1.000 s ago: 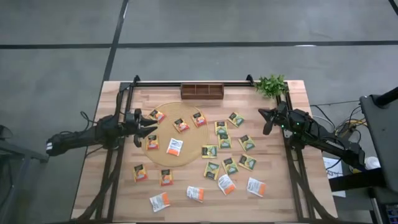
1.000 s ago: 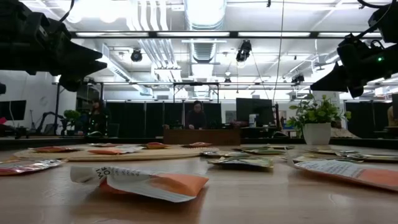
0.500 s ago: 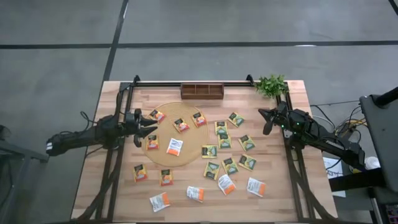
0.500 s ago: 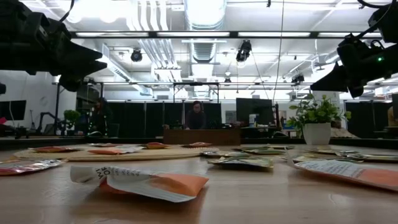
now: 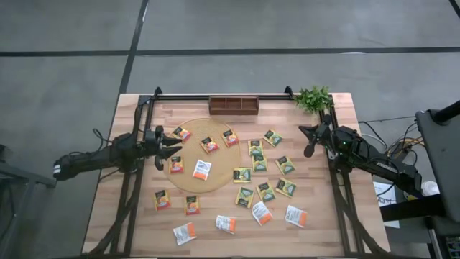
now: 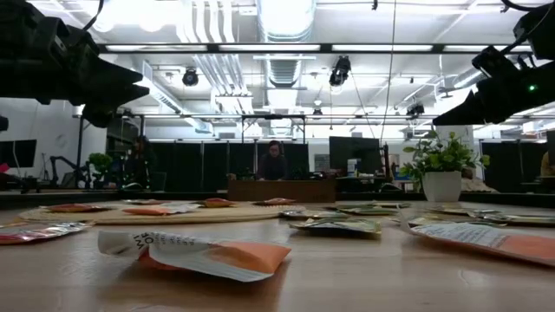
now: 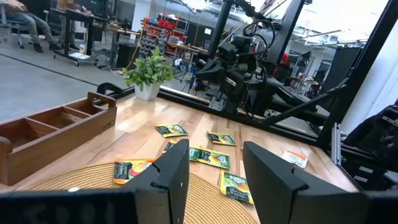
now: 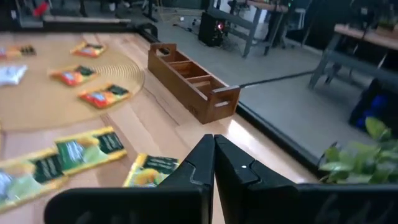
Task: Pick & Place Tea
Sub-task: Put the white tea bag into the right section of the wooden organizer
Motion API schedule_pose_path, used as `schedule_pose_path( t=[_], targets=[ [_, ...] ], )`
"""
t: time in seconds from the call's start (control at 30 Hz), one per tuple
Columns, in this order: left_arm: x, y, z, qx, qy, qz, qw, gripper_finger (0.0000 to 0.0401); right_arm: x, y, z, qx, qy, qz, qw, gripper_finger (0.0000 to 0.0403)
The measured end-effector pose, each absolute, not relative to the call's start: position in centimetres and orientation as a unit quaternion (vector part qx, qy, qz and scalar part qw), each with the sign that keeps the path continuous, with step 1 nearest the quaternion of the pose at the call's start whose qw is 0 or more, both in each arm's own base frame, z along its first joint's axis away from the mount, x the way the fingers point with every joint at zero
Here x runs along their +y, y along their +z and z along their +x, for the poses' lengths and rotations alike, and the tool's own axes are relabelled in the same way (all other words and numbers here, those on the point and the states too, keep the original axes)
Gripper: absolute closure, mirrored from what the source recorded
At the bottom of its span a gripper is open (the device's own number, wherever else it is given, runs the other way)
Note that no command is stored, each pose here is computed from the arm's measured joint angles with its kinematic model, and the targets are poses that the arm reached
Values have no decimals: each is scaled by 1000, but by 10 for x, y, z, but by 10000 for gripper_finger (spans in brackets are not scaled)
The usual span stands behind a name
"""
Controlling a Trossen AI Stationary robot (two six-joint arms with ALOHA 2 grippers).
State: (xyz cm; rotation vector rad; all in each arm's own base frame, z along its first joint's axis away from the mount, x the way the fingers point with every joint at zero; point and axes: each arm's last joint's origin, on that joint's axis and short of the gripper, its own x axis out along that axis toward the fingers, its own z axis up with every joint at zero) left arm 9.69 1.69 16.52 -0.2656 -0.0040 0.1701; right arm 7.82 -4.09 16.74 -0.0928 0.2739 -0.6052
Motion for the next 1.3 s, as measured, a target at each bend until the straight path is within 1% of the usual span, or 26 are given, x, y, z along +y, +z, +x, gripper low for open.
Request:
schedule_pose_path(
  t=[0.1, 0.17, 0.27, 0.37, 0.47, 0.57, 0.63, 0.73, 0.87, 1.0, 1.07, 1.13, 1.23, 1.3],
  targets=[
    [17, 165, 97, -2, 85, -132, 988, 256, -41, 167, 78, 140, -294, -64, 943, 394],
    [17, 165, 97, -2, 85, -132, 988, 256, -41, 167, 78, 132, -295, -41, 946, 394],
    [17, 165, 97, -2, 85, -132, 988, 256, -41, 168, 79, 100, -305, 50, 946, 394],
    [17, 165, 97, -2, 85, -132, 988, 256, -41, 172, 79, 42, -313, 156, 936, 394],
    [17, 165, 97, -2, 85, -132, 988, 256, -41, 177, 80, -28, -310, 290, 905, 394],
    [17, 165, 97, -2, 85, -132, 988, 256, -42, 180, 80, -89, -297, 417, 854, 394],
    [17, 165, 97, -2, 85, -132, 988, 256, -42, 181, 80, -110, -291, 465, 829, 394],
    [17, 165, 97, -2, 85, -132, 988, 256, -42, 182, 80, -134, -294, 497, 805, 394],
    [17, 165, 97, -2, 85, -132, 988, 256, -44, 190, 80, -189, -281, 519, 785, 394],
    [17, 165, 97, -2, 85, -132, 988, 256, -46, 209, 75, -310, -273, 514, 752, 394],
    [17, 165, 97, -2, 85, -132, 988, 256, -46, 220, 71, -377, -282, 481, 739, 394],
    [17, 165, 97, -2, 85, -132, 988, 256, -47, 231, 66, -426, -301, 427, 739, 394],
    [17, 165, 97, -2, 85, -132, 988, 256, -46, 245, 60, -471, -323, 352, 741, 394],
    [17, 165, 97, -2, 85, -132, 988, 256, -45, 250, 60, -490, -323, 334, 738, 394]
  ],
)
